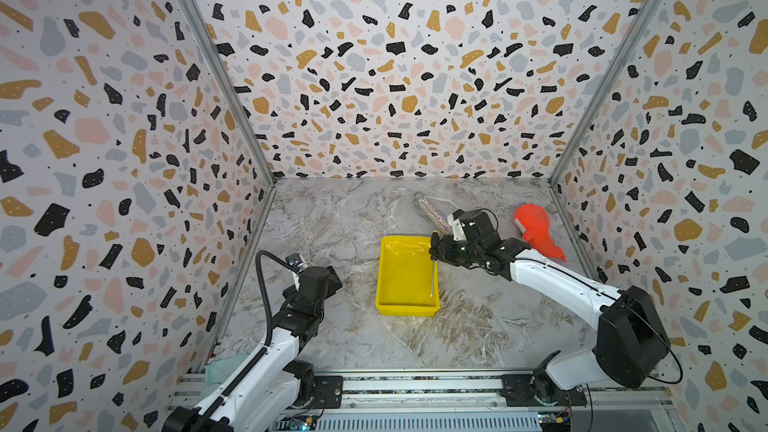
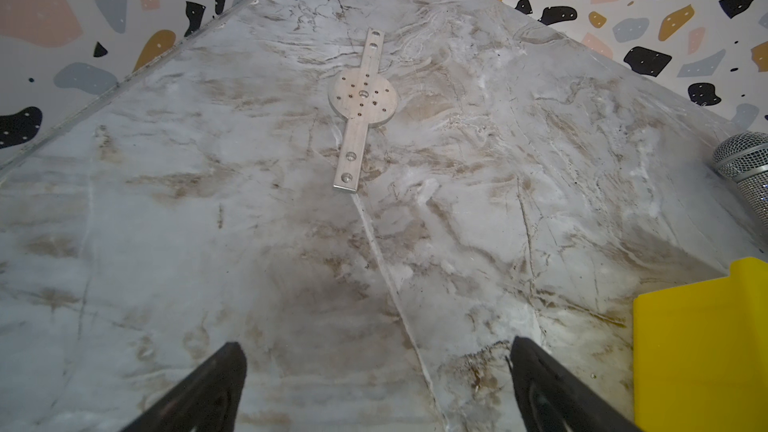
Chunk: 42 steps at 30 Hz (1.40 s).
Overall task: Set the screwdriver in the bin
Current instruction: 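Lift the screwdriver with the right gripper and carry it over the yellow bin, then lower the screwdriver into the bin and open the right gripper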
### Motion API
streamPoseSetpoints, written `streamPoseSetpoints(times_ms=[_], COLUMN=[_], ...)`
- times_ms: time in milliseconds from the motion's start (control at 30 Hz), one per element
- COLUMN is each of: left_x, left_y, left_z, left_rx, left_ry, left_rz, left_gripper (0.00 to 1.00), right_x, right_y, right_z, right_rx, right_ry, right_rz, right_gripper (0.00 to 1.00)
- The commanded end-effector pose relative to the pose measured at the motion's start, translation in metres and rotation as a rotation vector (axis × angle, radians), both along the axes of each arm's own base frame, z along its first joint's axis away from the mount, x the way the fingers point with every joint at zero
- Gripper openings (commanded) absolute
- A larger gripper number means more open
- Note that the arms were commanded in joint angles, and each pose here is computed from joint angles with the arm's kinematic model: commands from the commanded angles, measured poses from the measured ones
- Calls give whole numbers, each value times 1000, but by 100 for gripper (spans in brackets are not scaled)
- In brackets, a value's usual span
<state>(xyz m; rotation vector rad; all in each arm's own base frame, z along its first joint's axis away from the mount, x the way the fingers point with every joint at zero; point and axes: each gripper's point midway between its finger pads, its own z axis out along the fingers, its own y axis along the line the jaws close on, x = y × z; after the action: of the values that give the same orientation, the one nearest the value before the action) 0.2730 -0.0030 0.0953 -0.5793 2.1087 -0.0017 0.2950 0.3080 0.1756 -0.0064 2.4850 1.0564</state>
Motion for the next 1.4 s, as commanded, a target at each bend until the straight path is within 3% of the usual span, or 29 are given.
streamPoseSetpoints(times_ms=[0,233,900,1100,1367], left_x=[4,4,7,7,6], left_y=[-2,-2,-3,-2,-2], left_z=[6,7,7,6,7], left_rx=[-11,-10,-6,-6,-5], left_ry=[-23,-31,-25,-24,-24], left_rz=[-7,-5,-8,-8,-9], left_gripper=[100,100,100,100,100], right_x=[-3,6,13,15,16], right_y=[44,80,88,90,91], right_z=[31,0,-12,-16,-16], right_rx=[170,162,156,142,140], right_ry=[-26,86,106,112,119], right_rz=[-19,10,-4,-4,-7], right_gripper=[1,2,12,22,25])
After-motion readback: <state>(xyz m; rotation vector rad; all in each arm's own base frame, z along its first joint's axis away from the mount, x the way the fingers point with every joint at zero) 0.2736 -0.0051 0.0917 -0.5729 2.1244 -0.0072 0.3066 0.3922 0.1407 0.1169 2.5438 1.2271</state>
